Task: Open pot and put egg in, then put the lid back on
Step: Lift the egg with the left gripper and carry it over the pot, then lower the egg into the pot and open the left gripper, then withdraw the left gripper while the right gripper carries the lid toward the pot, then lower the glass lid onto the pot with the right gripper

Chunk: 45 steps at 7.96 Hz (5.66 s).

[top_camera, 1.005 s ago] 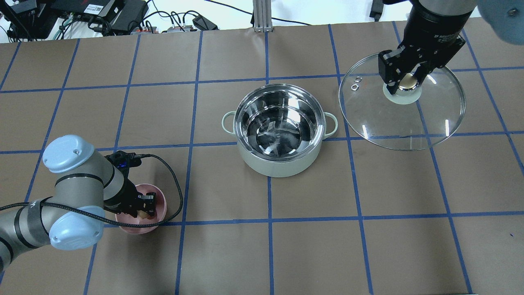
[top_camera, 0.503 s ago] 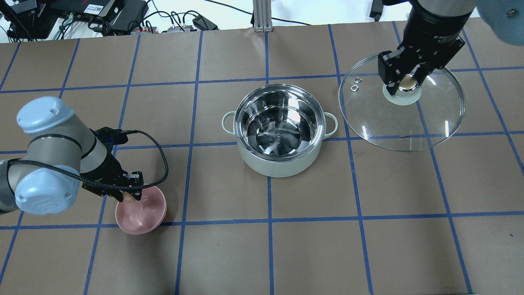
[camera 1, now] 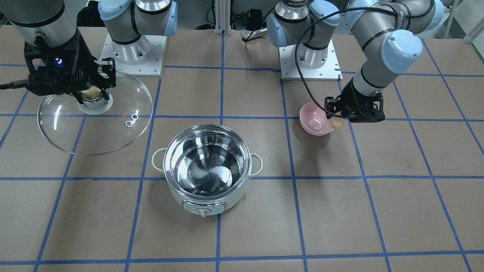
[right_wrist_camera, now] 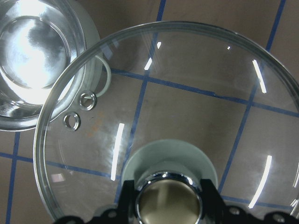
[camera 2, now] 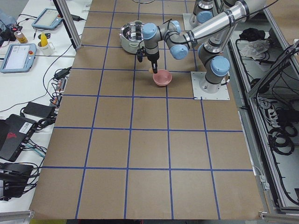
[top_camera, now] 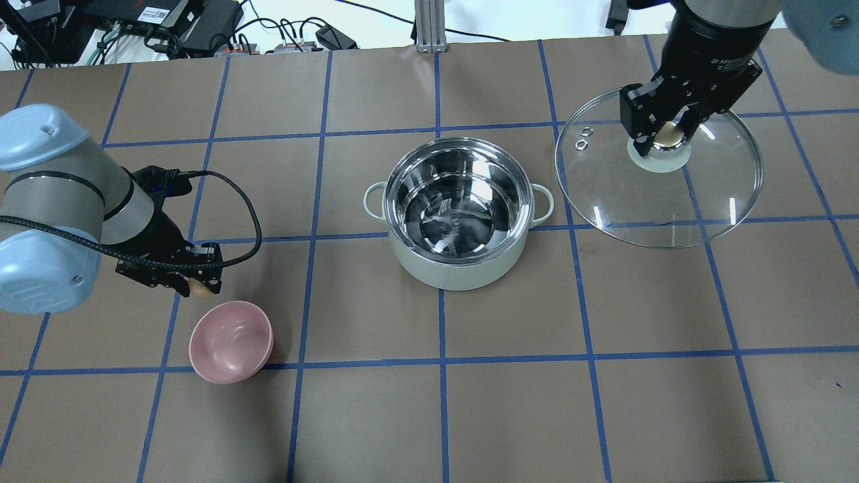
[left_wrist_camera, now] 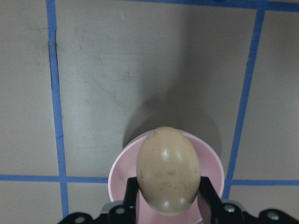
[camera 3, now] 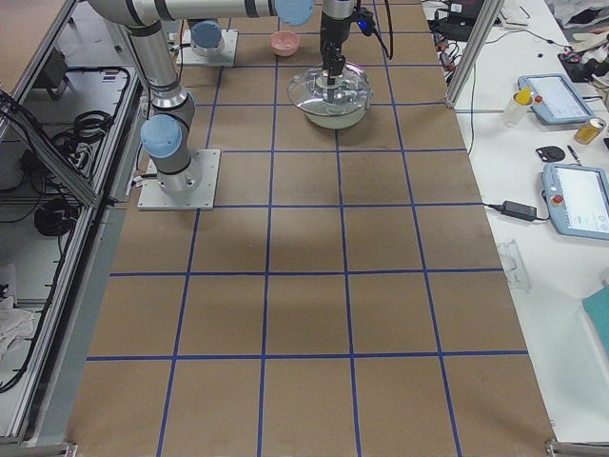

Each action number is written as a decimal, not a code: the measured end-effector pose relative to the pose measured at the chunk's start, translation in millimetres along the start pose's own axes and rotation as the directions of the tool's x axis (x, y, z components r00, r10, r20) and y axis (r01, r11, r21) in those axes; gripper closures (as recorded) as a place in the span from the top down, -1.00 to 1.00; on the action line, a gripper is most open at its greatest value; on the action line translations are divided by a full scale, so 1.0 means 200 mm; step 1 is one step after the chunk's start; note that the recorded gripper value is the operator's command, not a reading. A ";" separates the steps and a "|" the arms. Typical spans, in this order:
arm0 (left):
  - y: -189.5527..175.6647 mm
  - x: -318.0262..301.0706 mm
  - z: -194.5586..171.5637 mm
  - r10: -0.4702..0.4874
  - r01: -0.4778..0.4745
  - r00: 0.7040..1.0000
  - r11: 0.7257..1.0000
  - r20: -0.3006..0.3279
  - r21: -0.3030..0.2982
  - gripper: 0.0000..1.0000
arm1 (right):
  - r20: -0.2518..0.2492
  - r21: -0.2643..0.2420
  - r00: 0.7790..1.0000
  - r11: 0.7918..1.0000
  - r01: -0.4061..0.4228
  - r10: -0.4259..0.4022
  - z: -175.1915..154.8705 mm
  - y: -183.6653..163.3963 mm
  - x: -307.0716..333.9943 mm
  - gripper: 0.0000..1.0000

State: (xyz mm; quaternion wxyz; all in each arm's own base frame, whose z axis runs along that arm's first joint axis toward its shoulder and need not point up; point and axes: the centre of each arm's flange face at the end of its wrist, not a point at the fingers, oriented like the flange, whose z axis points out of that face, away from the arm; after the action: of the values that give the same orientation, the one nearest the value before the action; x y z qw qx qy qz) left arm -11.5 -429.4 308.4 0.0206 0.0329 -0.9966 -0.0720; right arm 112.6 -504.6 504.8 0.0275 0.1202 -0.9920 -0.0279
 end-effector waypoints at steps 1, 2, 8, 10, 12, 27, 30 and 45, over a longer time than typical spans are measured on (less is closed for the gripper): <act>-0.03 0.08 -0.09 0.007 -0.007 1.000 0.999 -0.005 0.038 -0.71 | 0.000 -0.001 1.000 1.000 0.000 0.000 0.00 0.00 0.00 -1.00; -0.06 0.22 -0.21 0.012 -0.011 1.000 0.997 -0.006 0.080 -0.71 | 0.000 -0.001 1.000 1.000 0.000 0.000 0.00 0.00 0.00 -1.00; -0.25 1.49 -0.46 0.103 -0.090 0.993 0.976 -0.055 0.198 -0.68 | 0.000 -0.005 1.000 1.000 -0.001 0.001 0.01 0.00 0.00 -1.00; -0.36 1.74 -0.28 0.153 -0.136 0.986 0.969 -0.069 0.204 -0.66 | 0.003 -0.015 1.000 1.000 0.000 0.000 0.02 0.00 0.00 -1.00; -0.45 1.83 -0.12 0.176 -0.158 0.982 0.964 -0.067 0.216 0.46 | 0.000 -0.019 1.000 1.000 0.002 -0.002 0.02 0.01 0.00 -1.00; -0.13 0.59 -0.80 0.182 -0.178 0.983 0.975 -0.021 0.134 1.00 | -0.005 0.032 0.997 0.996 0.083 -0.083 0.02 -0.03 -0.25 -1.00; -0.12 0.57 -0.80 0.175 -0.178 0.984 0.976 0.032 0.128 1.00 | 0.033 0.079 0.989 0.987 0.141 -0.144 0.07 -0.13 -0.44 -1.00; -0.12 0.57 -0.79 0.175 -0.179 0.984 0.976 0.036 0.128 1.00 | 0.085 0.055 0.944 0.947 0.316 -0.320 0.52 -0.50 -0.95 -1.00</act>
State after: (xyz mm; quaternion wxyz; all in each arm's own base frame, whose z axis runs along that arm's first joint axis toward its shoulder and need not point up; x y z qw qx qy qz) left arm -115.7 -484.3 466.0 0.0124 -0.0556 -0.9984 -0.0049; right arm 314.8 -549.9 386.0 -0.0257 0.2778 -0.9601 -0.0171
